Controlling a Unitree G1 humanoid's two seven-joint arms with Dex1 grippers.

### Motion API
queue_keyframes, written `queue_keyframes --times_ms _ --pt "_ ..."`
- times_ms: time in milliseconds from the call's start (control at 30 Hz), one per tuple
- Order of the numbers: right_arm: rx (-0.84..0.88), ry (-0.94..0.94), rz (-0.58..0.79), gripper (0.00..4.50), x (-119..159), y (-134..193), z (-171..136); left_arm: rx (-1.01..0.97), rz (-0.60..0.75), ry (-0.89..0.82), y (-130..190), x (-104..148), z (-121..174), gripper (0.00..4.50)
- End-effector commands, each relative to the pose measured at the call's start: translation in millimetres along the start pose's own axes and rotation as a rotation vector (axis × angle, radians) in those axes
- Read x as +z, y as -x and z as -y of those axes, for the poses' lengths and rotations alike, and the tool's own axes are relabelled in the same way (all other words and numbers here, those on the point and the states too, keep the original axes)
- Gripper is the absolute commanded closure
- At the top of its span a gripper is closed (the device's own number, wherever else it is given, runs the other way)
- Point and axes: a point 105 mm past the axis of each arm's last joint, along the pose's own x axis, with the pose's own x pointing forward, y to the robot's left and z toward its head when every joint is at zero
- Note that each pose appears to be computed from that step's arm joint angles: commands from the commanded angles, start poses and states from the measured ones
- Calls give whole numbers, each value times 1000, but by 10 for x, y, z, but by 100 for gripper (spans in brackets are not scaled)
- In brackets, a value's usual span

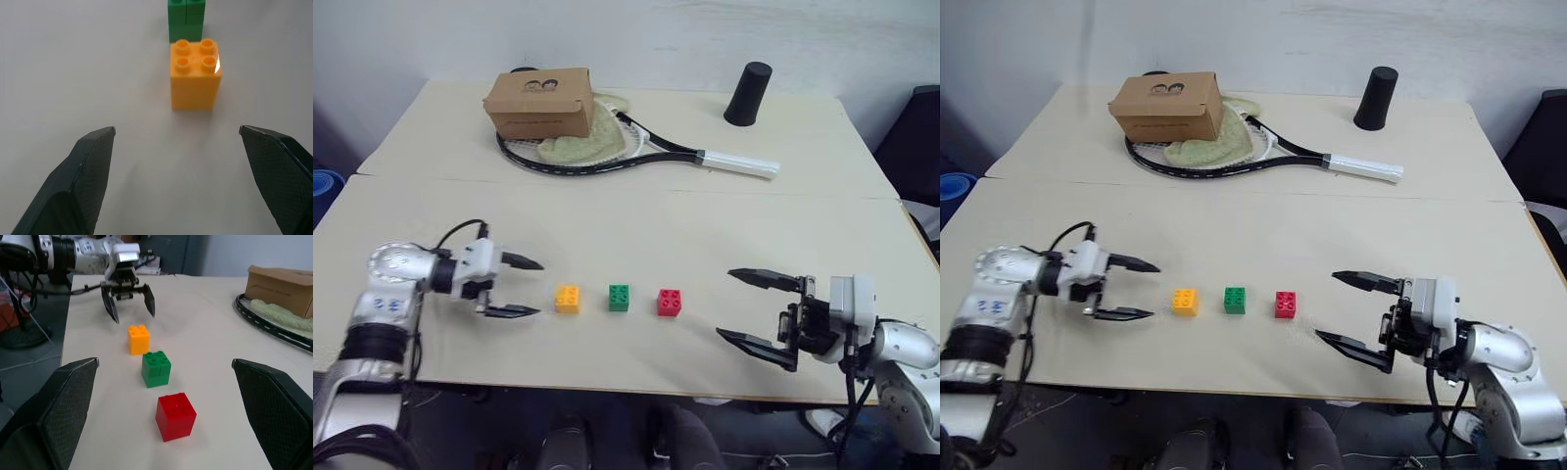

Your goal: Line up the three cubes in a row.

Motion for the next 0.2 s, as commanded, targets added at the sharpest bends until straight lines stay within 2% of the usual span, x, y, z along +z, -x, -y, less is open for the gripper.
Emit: queue_keyframes --times_ms 33,200 --pt "20 33 -75 0 72 129 89 46 34 -41 230 244 40 22" --pt "68 53 -205 0 -22 230 141 106 9 -10 319 226 79 22"
